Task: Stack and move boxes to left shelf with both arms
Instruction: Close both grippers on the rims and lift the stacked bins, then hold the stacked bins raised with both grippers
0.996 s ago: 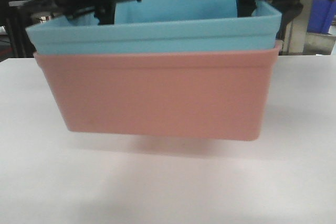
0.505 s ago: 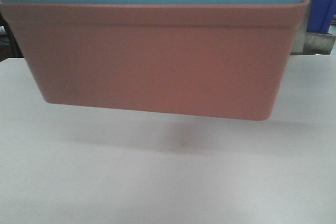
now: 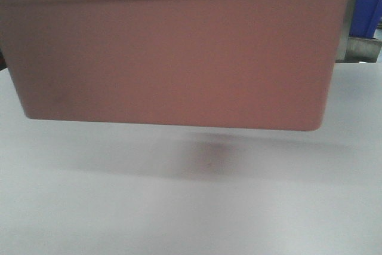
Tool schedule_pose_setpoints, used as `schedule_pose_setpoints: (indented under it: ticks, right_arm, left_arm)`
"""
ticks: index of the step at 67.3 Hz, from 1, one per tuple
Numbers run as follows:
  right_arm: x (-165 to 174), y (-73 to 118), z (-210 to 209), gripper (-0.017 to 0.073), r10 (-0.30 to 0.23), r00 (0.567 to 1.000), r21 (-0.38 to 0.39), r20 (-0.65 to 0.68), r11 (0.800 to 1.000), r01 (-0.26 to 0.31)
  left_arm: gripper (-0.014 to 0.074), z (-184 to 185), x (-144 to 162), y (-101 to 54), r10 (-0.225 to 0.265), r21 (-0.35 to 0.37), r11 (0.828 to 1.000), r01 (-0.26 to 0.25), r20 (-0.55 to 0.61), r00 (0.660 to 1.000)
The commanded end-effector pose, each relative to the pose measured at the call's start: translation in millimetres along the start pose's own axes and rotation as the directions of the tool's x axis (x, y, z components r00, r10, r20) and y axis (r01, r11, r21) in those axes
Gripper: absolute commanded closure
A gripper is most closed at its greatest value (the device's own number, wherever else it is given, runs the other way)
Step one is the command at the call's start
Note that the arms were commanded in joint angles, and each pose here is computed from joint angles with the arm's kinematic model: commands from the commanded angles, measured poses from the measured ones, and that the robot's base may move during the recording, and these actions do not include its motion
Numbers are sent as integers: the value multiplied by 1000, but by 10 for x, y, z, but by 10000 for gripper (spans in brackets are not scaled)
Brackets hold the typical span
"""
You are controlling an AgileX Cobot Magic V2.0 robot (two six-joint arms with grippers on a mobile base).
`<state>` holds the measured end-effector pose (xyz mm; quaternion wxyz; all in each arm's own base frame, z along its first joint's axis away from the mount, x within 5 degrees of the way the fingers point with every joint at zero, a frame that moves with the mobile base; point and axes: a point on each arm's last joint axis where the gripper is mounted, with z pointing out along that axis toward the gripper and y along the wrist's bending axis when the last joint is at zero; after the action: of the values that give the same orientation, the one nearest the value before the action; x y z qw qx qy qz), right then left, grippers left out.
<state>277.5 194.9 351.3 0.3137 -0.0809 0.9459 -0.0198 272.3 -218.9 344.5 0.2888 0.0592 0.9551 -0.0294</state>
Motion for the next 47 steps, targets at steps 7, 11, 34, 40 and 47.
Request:
schedule_pose_setpoints:
  ticks: [7, 11, 34, 40, 47]
  right_arm:
    - [-192, 277, -290, 504, 101, 971, -265, 215, 963, -41]
    - [-189, 275, -289, 504, 100, 972, -262, 213, 964, -42]
    - [-161, 252, -277, 504, 91, 979, -234, 184, 971, -46]
    - [-163, 253, -278, 504, 91, 978, -236, 186, 971, -46]
    - [-163, 253, -278, 504, 91, 978, -236, 186, 971, -46]
  left_arm:
    - [596, -338, -77, -399, -49, 311, 950, -1, 153, 987]
    - [596, -323, -65, -424, -39, 309, 951, -10, 153, 987]
    - [596, -256, -76, -449, -20, 296, 955, -30, 166, 986]
    - [596, -257, -78, -449, -20, 296, 955, -32, 169, 985]
    - [596, -257, -78, -449, -20, 296, 955, -32, 169, 985]
